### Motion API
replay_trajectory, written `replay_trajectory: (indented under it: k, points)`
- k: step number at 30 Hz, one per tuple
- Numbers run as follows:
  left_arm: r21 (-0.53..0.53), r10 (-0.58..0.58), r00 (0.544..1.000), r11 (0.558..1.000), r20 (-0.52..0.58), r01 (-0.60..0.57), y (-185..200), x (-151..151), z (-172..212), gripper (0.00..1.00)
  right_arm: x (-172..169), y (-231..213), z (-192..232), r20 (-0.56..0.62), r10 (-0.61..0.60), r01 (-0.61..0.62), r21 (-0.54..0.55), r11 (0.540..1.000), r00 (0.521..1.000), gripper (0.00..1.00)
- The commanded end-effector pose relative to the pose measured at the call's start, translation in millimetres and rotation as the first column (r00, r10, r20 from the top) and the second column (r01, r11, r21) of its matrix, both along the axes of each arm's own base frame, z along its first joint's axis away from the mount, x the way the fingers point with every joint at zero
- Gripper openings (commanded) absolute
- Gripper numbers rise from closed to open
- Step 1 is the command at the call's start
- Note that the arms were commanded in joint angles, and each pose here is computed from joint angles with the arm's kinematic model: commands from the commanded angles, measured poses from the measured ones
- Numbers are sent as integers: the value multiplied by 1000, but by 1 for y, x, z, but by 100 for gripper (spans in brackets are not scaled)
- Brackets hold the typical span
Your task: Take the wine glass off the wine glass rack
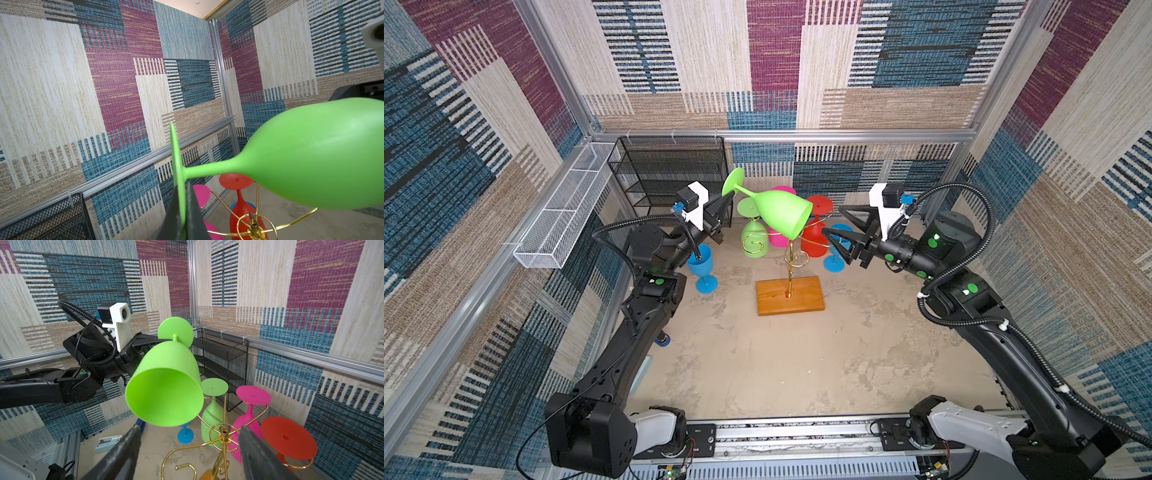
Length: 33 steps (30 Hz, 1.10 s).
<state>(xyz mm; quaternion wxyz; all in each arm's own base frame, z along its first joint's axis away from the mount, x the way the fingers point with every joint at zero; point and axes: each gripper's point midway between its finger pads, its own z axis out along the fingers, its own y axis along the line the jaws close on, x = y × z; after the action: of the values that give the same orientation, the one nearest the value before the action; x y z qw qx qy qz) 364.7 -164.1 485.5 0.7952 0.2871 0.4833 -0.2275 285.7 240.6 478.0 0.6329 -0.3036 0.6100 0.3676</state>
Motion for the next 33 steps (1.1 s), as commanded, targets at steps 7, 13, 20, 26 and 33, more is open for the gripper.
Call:
replay_trajectory:
  k: [7, 13, 20, 26, 33]
  points:
    - [-33, -51, 998, 998, 27, 52, -3, -8, 9, 0, 23, 22, 11, -4, 63, -62, 70, 996, 998, 71]
    - [-38, -64, 998, 997, 21, 65, -4, -8, 9, 0, 39, 42, 9, -11, 79, -78, 74, 994, 997, 60]
    - [-54, -87, 996, 995, 7, 87, -6, -6, 7, 0, 43, 68, 6, -16, 125, -124, 64, 990, 992, 18]
    - [-56, -82, 997, 995, 1, 82, -6, -4, 4, 2, 46, 72, 7, -30, 119, -117, 73, 990, 992, 0]
    - [-65, -53, 999, 996, 8, 54, -2, -5, 6, 61, 60, 43, 31, -13, -77, 78, 100, 992, 997, 0]
